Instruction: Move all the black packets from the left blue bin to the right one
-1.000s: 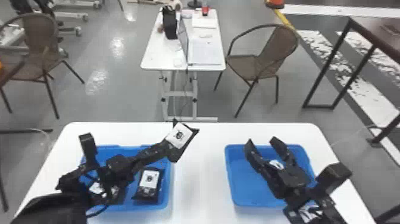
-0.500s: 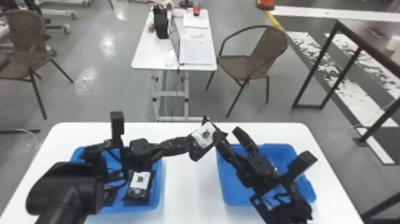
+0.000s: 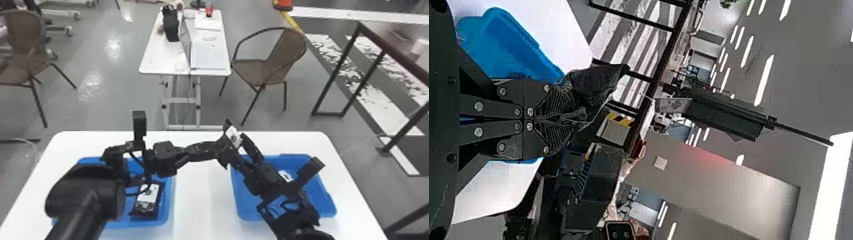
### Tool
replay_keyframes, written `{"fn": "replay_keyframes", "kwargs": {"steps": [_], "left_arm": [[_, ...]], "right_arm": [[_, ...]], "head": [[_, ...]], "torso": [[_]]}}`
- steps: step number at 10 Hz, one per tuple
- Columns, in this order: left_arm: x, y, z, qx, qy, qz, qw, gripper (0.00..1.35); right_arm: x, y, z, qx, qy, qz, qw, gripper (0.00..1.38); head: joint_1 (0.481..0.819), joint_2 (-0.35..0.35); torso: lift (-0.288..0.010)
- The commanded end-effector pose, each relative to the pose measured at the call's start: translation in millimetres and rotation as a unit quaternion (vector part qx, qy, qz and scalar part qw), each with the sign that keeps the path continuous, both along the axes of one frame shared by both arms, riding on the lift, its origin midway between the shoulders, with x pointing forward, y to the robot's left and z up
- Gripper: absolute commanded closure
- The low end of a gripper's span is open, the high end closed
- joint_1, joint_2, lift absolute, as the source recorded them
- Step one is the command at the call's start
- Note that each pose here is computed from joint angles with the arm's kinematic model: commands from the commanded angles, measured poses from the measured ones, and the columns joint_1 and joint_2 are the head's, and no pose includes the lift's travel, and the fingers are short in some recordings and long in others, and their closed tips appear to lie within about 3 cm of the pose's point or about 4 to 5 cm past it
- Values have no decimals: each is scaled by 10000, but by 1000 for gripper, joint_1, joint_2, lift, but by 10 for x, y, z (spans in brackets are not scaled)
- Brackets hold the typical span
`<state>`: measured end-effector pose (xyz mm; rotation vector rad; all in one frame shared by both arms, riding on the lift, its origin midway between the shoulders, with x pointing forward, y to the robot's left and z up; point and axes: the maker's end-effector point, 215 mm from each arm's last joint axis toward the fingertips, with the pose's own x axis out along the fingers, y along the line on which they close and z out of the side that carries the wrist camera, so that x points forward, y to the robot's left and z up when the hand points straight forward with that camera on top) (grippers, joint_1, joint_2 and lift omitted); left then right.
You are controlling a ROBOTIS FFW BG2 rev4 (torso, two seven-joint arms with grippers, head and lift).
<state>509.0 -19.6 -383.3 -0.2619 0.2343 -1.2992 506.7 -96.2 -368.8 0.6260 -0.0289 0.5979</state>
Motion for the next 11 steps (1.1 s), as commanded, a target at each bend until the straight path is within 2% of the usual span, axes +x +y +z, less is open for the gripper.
{"fn": "replay_keyframes", "kwargs": {"steps": [1,7,11], "left_arm": [[-44,-41,1,-80,38,-38,10000,1167],[-99,117,-45,-61,106,63,9999,1167],[-92,44,37,-238,135,67,9996,1167]], "right_arm": [[47,-152,-17,-49,-48,-186,9998,318],[108,-633,-172,-99,48,-767,9970,318],[138,-574,-246,-2,151,-719,9973,317]], "head": [[695,-122],[695,-173],[695,-185]], "torso": [[0],[0],[0]]}}
